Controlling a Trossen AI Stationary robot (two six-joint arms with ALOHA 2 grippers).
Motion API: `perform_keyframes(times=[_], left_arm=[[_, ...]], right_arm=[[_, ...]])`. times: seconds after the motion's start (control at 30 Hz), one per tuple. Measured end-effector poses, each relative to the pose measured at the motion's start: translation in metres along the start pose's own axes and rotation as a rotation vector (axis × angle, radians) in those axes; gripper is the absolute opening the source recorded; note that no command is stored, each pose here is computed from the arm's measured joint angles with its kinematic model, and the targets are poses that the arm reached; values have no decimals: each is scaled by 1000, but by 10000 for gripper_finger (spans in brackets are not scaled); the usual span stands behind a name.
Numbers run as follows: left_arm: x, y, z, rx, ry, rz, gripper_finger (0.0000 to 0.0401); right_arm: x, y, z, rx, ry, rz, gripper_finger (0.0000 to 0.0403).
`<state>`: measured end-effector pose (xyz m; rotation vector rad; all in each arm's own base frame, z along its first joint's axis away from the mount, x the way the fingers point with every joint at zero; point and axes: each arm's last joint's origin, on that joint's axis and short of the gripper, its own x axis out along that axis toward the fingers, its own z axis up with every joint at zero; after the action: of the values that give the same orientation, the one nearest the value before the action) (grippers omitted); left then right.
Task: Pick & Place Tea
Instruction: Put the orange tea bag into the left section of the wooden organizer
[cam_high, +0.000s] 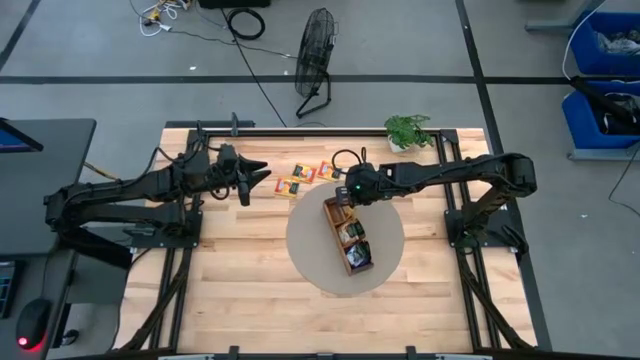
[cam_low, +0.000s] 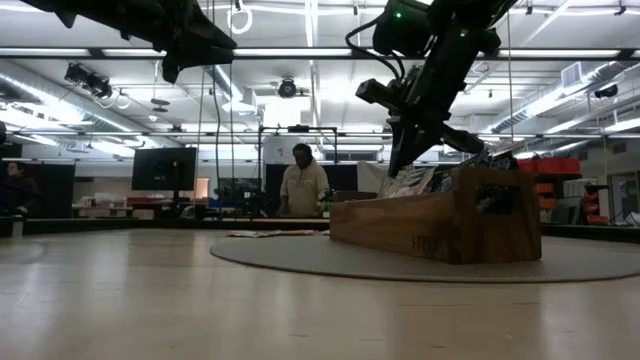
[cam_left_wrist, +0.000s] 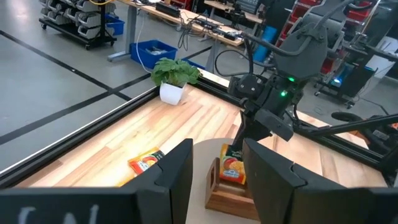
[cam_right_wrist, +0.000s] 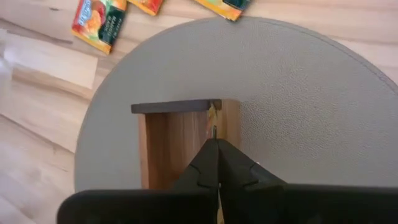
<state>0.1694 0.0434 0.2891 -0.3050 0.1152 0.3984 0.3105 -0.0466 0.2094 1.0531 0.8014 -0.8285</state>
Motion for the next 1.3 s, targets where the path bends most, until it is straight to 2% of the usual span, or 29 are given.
perform_keyframes(times=[0.23, 0.43, 0.73, 1.03, 1.13, 1.3], left_arm=[[3, 0, -1, 2, 6, 13, 144], [4, 1, -4, -9, 29, 20, 144], [4, 1, -5, -20, 43, 25, 144], [5, 4, -10, -40, 89, 48, 144], [11, 10, -17, -90, 168, 91, 144], [28, 22, -28, -194, 285, 71, 144]], right_arm=[[11, 1, 1, 6, 30, 9, 8], [13, 6, -2, -20, 31, 43, 34], [13, 2, -4, -34, 49, 5, 142], [-20, 4, 3, -109, -37, 79, 230], [-37, 4, 6, -144, -89, 112, 244], [-63, 2, 10, -172, -139, 177, 250]])
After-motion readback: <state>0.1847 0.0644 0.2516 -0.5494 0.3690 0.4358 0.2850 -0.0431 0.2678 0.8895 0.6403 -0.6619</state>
